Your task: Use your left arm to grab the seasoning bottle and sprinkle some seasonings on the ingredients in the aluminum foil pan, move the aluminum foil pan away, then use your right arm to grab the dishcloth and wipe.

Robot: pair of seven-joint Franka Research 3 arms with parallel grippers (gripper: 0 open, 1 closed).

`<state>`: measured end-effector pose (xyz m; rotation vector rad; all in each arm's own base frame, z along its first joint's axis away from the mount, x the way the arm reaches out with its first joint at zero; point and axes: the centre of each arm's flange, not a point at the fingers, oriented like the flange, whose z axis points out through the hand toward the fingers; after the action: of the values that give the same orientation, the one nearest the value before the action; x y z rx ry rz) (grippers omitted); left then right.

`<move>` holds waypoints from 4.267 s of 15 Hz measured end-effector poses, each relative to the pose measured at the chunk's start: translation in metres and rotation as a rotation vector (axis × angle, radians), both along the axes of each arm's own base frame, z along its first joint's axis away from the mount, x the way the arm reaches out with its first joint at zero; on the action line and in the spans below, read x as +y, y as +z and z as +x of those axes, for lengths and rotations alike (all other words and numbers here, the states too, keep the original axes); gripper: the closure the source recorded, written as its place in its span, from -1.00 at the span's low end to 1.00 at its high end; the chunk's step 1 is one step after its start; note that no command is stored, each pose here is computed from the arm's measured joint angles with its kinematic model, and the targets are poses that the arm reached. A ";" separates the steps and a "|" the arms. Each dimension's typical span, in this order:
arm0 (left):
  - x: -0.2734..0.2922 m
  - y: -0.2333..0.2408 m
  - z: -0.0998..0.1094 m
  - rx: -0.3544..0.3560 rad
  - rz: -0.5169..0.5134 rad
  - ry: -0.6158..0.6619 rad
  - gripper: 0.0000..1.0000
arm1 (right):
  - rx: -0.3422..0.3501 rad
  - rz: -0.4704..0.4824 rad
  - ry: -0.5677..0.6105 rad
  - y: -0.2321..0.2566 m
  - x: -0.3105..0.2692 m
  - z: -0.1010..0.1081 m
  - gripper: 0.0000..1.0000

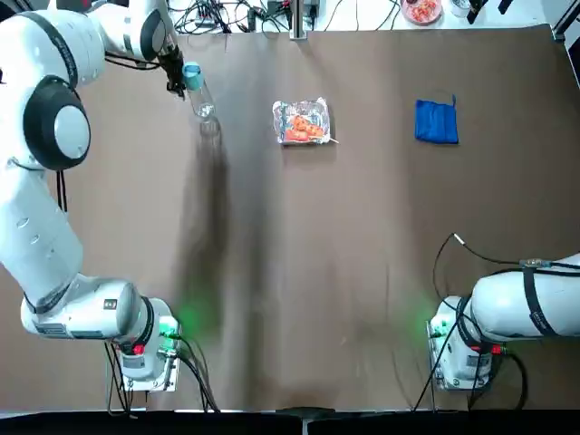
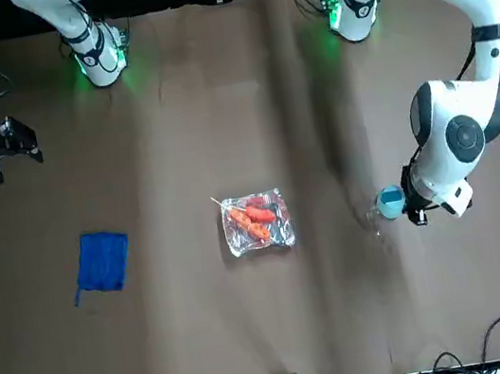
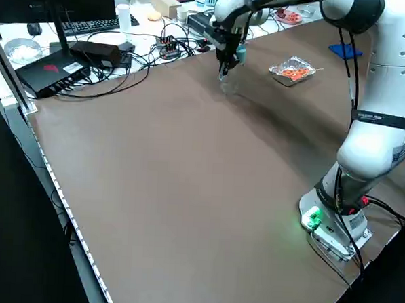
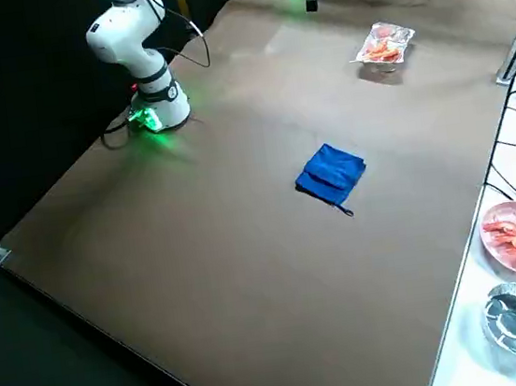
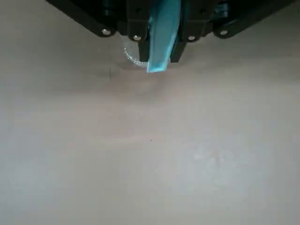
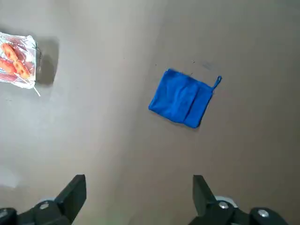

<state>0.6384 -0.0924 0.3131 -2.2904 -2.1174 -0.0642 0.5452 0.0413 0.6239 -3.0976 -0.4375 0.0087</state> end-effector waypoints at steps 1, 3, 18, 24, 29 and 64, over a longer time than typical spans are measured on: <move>-0.006 0.011 -0.002 0.002 0.000 -0.007 0.54 | 0.000 0.000 0.001 0.000 0.000 0.000 -1.00; -0.034 0.051 -0.006 0.010 -0.004 -0.024 0.54 | -0.003 0.000 0.006 0.000 0.003 0.000 -1.00; -0.222 0.108 -0.058 -0.071 0.213 -0.084 0.54 | -0.009 0.002 -0.004 -0.003 -0.002 0.004 -1.00; -0.256 0.086 -0.047 -0.145 0.382 0.018 0.54 | 0.007 0.001 0.011 -0.006 0.007 0.002 -1.00; -0.275 0.045 -0.048 -0.154 0.464 0.042 0.54 | 0.032 0.000 0.009 -0.018 0.005 0.006 -1.00; -0.355 0.003 -0.098 -0.339 0.801 -0.097 0.54 | 0.024 0.003 -0.018 -0.017 -0.009 0.010 -1.00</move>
<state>0.5406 -0.4474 0.3158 -1.9447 -1.6202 -1.1377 0.5554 0.0321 0.6073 -3.0948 -0.4084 0.0453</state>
